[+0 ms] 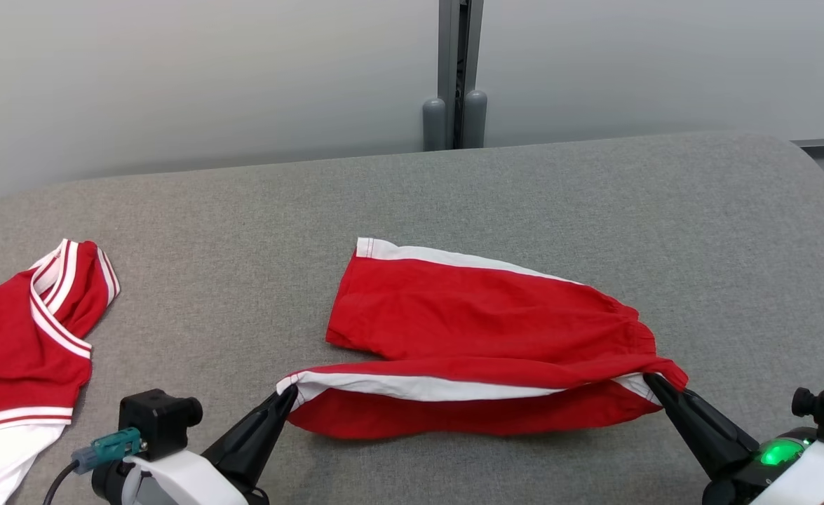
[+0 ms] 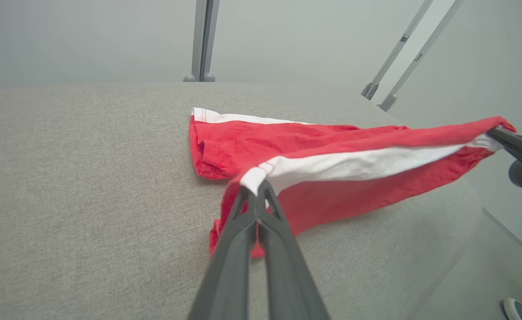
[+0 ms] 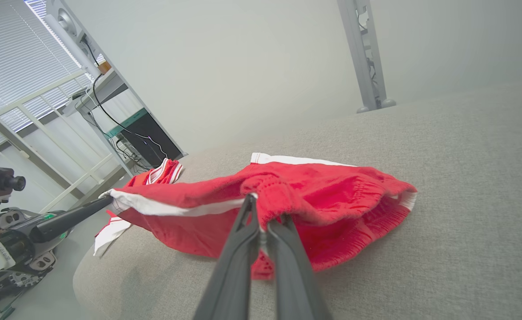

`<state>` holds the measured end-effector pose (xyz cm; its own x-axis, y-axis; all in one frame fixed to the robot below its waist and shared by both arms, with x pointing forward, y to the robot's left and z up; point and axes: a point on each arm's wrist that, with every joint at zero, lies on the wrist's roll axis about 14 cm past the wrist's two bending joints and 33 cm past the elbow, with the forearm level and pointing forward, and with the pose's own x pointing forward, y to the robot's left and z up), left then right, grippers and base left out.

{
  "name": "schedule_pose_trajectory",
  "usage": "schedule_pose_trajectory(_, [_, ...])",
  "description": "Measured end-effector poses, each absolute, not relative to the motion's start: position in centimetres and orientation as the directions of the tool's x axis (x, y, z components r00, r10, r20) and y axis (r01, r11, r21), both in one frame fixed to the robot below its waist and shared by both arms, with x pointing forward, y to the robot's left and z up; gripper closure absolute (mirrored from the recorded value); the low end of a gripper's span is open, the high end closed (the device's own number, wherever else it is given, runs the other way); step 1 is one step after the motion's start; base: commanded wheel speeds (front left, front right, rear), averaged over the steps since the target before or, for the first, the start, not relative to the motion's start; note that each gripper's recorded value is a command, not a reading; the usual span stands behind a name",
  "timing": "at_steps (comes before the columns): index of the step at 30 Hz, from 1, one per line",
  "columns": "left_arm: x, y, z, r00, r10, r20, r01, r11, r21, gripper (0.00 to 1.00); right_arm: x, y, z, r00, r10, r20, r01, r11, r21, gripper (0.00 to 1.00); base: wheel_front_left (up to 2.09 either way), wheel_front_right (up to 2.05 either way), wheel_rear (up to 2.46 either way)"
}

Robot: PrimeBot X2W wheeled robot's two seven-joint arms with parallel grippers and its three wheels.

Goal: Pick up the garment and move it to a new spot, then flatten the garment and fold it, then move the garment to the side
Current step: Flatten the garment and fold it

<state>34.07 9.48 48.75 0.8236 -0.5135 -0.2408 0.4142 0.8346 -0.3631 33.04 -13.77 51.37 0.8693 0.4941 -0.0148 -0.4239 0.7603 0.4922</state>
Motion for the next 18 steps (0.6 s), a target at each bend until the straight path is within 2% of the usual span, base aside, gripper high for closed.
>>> schedule_pose_trajectory(4, [34.8,8.9,49.2,0.816,-0.530,-0.231,0.435,0.826,-0.359,1.00,33.5,-13.4,51.6,0.864,0.504,-0.009,-0.436,0.755,0.489,1.00,0.00,0.00,0.00])
schedule_pose_trajectory(9, [37.7,8.9,49.7,0.816,-0.535,-0.219,0.454,0.828,-0.329,1.00,35.7,-13.1,52.6,0.859,0.511,0.022,-0.461,0.754,0.468,1.00,0.00,0.00,0.00])
schedule_pose_trajectory(12, [40.3,8.0,50.9,0.809,-0.559,-0.183,0.481,0.808,-0.342,1.00,37.5,-12.2,54.0,0.847,0.528,0.057,-0.482,0.720,0.500,1.00,0.00,0.00,0.00])
schedule_pose_trajectory(18, [47.3,7.6,52.2,0.802,-0.572,-0.172,0.514,0.808,-0.289,1.00,42.8,-12.0,56.0,0.830,0.553,0.071,-0.511,0.703,0.496,1.00,0.00,0.00,0.00])
